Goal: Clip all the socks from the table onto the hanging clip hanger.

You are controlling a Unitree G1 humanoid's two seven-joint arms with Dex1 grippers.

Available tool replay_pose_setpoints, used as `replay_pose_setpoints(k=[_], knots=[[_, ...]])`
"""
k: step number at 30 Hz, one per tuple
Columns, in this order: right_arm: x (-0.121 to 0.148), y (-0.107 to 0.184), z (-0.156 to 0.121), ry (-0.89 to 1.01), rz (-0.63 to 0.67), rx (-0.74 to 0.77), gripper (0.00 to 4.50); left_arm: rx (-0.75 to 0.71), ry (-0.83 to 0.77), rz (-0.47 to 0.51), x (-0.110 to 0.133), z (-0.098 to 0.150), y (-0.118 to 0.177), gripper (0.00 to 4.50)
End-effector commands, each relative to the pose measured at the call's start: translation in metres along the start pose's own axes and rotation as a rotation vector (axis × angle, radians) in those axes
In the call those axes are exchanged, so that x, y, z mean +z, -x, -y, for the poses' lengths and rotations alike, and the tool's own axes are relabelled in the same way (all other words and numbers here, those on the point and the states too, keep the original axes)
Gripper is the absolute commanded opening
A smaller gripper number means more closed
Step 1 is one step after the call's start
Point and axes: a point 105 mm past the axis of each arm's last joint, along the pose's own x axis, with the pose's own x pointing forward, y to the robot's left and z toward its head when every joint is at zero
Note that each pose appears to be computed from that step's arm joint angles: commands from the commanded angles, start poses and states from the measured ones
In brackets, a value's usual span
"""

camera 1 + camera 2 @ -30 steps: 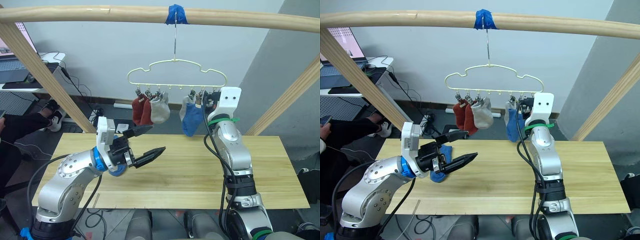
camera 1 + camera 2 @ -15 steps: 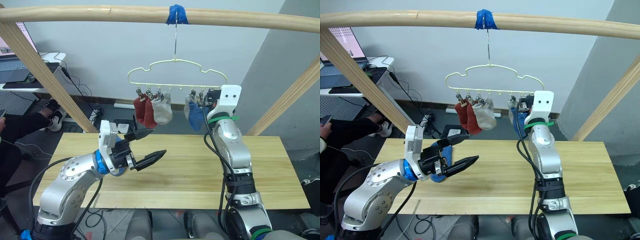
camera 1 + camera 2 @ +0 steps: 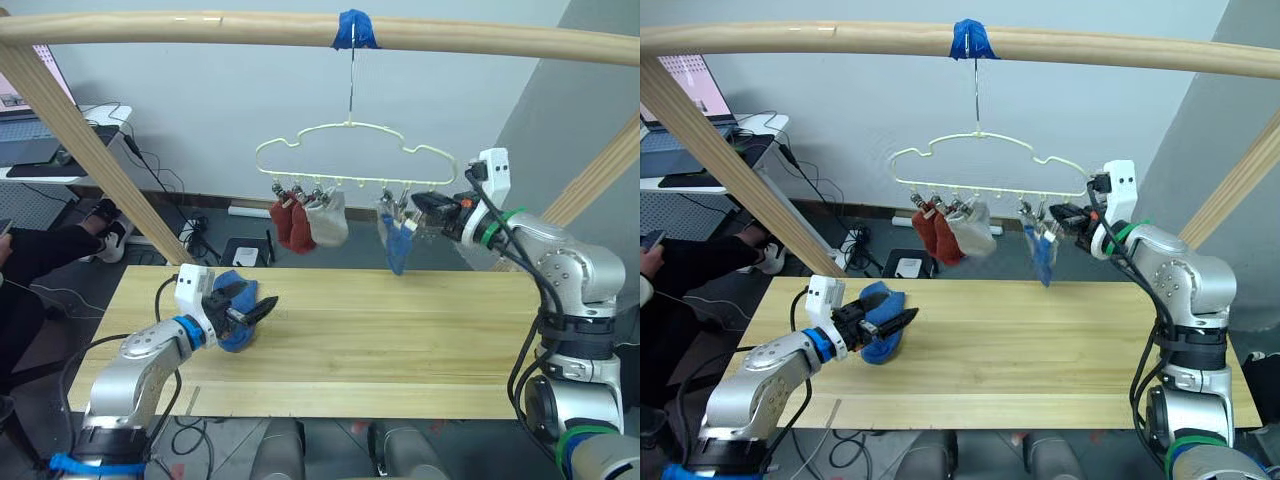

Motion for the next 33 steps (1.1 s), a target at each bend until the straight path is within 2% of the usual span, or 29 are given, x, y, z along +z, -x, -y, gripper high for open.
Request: replay_pose_setpoints(k=[1,9,14,15,20,26,31,33], knots=[[0.017,0.011,-0.020,-0.043,0.003,0.117,0.01,0.092,0.001,-0.015,-0.007,-0.022,-0.007,4.50],[0.024,0.011,-0.022,-0.101,0.005,0.106,0.01,0.180,0.063,-0.138,-0.043,-0.049,-0.039,4.50],[0.023,0.011,-0.022,-0.096,0.002,0.083,0.01,0.210,0.128,-0.209,-0.065,-0.057,-0.045,4.50],[0.023,0.011,-0.021,-0.091,0.002,0.077,0.00,0.201,0.142,-0.224,-0.069,-0.057,-0.044,4.12],[0.022,0.013,-0.018,-0.087,0.007,0.051,0.00,0.165,0.164,-0.251,-0.077,-0.054,-0.041,2.89],[0.020,0.011,-0.015,-0.091,0.013,0.035,0.00,0.143,0.138,-0.235,-0.074,-0.053,-0.039,1.39],[0.022,0.008,-0.015,-0.096,0.023,0.033,0.00,0.034,0.105,-0.190,-0.061,-0.037,-0.038,0.03],[0.021,0.007,-0.015,-0.095,0.023,0.032,0.00,-0.045,0.061,-0.152,-0.049,-0.023,-0.037,0.03]])
